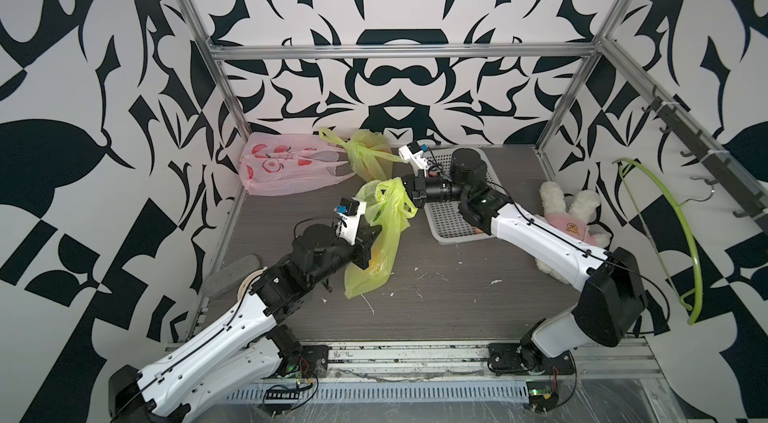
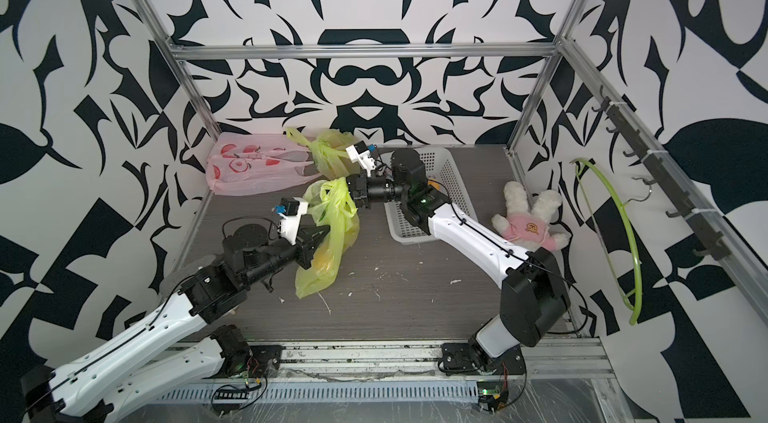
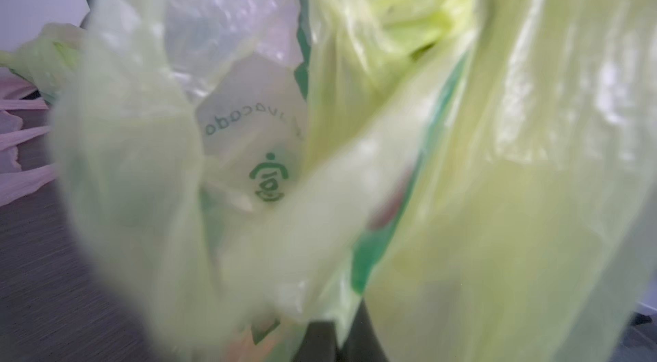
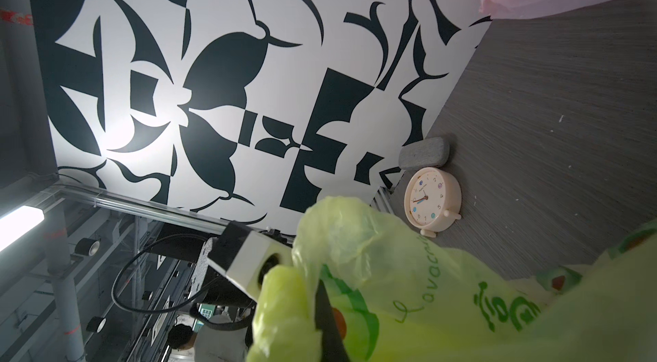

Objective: Place the peach into a plastic bag & tie a knot
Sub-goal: Cross the plastic bag at the center of the board.

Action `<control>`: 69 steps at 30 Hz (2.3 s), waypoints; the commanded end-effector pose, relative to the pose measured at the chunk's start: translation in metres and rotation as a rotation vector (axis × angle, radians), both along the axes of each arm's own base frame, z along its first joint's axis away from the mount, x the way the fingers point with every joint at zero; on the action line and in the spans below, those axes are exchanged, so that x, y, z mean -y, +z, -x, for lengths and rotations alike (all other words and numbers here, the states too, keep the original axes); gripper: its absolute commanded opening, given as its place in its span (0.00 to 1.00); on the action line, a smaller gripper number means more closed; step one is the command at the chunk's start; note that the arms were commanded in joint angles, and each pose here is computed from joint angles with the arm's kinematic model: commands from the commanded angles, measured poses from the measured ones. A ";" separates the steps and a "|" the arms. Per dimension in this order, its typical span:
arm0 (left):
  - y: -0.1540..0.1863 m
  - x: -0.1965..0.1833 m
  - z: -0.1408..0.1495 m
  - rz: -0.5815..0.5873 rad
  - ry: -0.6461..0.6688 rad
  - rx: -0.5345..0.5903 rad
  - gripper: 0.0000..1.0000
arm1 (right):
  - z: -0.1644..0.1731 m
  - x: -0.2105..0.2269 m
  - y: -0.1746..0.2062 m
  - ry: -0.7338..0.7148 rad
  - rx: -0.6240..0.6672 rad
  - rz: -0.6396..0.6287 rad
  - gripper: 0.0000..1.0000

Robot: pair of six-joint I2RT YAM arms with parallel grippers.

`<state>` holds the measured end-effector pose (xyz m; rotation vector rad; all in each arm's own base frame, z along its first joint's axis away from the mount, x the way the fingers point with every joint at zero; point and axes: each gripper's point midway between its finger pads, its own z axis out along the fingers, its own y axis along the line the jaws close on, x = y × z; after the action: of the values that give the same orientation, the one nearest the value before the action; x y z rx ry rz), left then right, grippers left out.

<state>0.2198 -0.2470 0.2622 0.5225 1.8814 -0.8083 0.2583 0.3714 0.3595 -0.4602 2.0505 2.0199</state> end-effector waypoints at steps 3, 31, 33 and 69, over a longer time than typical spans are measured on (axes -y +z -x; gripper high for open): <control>-0.020 0.023 -0.005 -0.011 -0.057 -0.090 0.00 | 0.010 -0.007 0.050 0.038 0.074 -0.125 0.00; -0.014 -0.006 -0.030 0.073 0.167 -0.029 0.00 | -0.014 0.002 0.097 -0.014 -0.111 -0.384 0.00; -0.008 -0.012 -0.030 0.073 0.188 -0.022 0.02 | -0.016 0.005 0.090 -0.029 -0.101 -0.348 0.00; 0.160 -0.026 -0.013 0.330 -0.027 -0.194 0.38 | -0.008 0.016 0.060 0.016 0.134 -0.102 0.00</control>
<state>0.2385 -0.2116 0.4105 0.2632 1.8876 -0.9960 0.2801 0.3620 0.3858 -0.4543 1.9813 2.0613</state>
